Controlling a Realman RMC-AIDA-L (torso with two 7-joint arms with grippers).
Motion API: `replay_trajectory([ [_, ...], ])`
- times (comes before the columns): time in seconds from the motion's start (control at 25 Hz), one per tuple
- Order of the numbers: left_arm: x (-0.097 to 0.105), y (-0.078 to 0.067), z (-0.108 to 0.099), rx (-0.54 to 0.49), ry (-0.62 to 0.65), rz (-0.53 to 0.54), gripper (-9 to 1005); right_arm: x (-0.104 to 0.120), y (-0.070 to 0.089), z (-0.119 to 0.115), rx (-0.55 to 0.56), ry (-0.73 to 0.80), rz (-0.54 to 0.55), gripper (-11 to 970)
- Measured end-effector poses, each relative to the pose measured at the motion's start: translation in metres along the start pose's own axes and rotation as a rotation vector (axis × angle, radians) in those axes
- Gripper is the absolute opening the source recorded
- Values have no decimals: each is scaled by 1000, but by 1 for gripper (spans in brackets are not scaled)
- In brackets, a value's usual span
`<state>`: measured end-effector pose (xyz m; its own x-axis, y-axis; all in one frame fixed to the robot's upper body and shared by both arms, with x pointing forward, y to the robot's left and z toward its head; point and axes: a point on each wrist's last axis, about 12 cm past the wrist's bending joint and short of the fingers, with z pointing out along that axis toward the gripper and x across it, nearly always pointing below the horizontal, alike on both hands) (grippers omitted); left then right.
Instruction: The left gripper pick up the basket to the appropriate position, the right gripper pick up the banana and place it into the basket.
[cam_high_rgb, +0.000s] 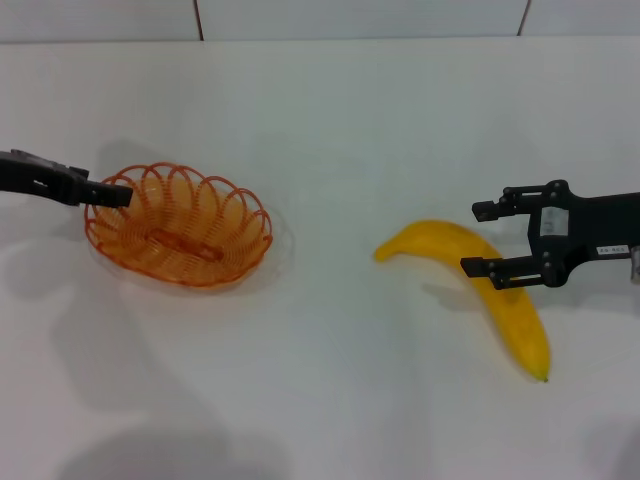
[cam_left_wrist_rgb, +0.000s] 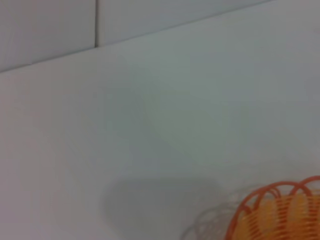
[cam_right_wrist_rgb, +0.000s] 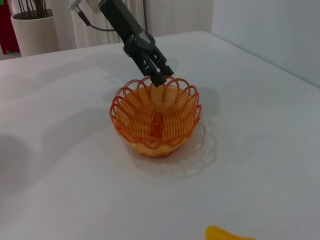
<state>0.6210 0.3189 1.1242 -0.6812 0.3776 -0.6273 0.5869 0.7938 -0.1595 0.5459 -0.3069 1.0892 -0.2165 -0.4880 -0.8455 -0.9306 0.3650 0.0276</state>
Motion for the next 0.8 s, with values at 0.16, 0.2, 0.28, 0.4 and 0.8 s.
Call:
replay_trajectory([
  [0.16, 0, -2, 4, -7, -5, 1, 797, 0, 0, 0, 0, 0, 0, 758],
  [0.2, 0, -2, 5, -6, -5, 4, 797, 0, 0, 0, 0, 0, 0, 758],
  [0.28, 0, -4, 7, -5, -7, 7, 796, 0, 0, 0, 0, 0, 0, 758],
  [0.4, 1, -5, 9, -6, -9, 11, 796, 0, 0, 0, 0, 0, 1, 758],
  [0.8, 2, -6, 14, -9, -8, 12, 794, 0, 0, 0, -1, 0, 2, 758],
])
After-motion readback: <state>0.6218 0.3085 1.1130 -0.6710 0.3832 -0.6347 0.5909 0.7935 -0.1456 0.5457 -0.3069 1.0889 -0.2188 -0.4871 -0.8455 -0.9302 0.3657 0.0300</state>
